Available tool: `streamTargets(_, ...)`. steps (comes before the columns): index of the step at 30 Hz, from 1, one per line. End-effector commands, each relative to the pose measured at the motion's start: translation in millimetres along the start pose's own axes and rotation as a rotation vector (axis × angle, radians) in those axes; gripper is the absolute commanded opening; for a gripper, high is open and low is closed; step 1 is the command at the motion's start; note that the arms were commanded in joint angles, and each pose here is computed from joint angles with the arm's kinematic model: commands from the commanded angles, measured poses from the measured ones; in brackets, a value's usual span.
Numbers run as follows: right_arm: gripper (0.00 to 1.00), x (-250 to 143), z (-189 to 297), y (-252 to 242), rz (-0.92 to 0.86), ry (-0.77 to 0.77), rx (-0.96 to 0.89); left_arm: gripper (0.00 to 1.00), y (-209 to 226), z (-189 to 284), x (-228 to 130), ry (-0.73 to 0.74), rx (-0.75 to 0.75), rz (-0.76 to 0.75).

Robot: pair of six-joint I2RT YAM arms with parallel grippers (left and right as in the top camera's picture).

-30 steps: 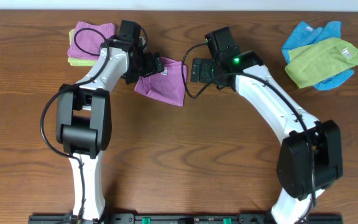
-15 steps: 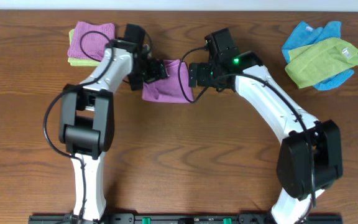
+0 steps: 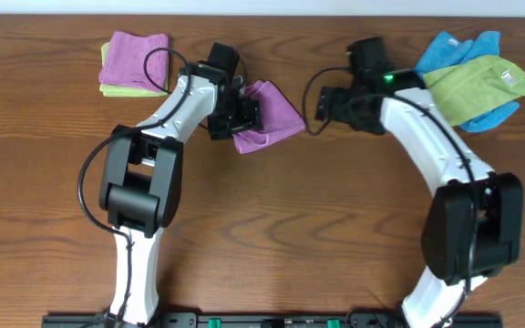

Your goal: Fold the cloth

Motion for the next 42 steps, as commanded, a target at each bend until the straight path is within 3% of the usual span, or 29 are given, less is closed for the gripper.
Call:
streamTargets(1,0.99,-6.1,0.1,12.6,0.027,0.042,0.096,0.77,8.9,-2.5,2.5,-0.018,0.078,-0.022)
streamTargets(4,0.99,-18.6,0.8,32.2,0.031,0.097,0.177,0.87,17.0,-0.7,6.0,-0.038,0.13,-0.06)
streamTargets(10,0.99,-47.8,0.4,68.3,0.045,0.147,0.198,0.92,46.4,10.0,18.4,-0.074,0.187,-0.035)
streamTargets(18,0.99,-62.7,-0.3,84.9,-0.241,0.209,0.198,0.91,106.1,36.2,37.9,-0.131,0.24,0.097)
streamTargets(21,0.99,-66.0,-4.6,90.7,-0.271,0.226,0.242,0.91,117.5,48.1,42.8,-0.143,0.232,0.136)
streamTargets(28,0.99,-72.9,-15.0,111.8,-0.178,0.18,0.348,0.97,107.5,55.9,49.6,-0.152,0.1,0.128)
streamTargets(37,0.99,-80.8,-6.8,156.8,-0.022,0.072,0.481,0.98,74.0,44.1,50.0,-0.165,0.079,0.027)
streamTargets(42,0.99,-85.9,-6.7,160.1,-0.069,0.097,0.48,0.98,63.0,42.2,54.1,-0.191,0.049,0.013)
Point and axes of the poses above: each gripper's point midway between its finger pads, its own z axis back along the fingers, its own y axis along the line the jaws close on, x = y × z, the point moved 7 cm from there along z, back along the fingers, and after that the axes turned 2 degrees about -z, right-handed, at the moved point
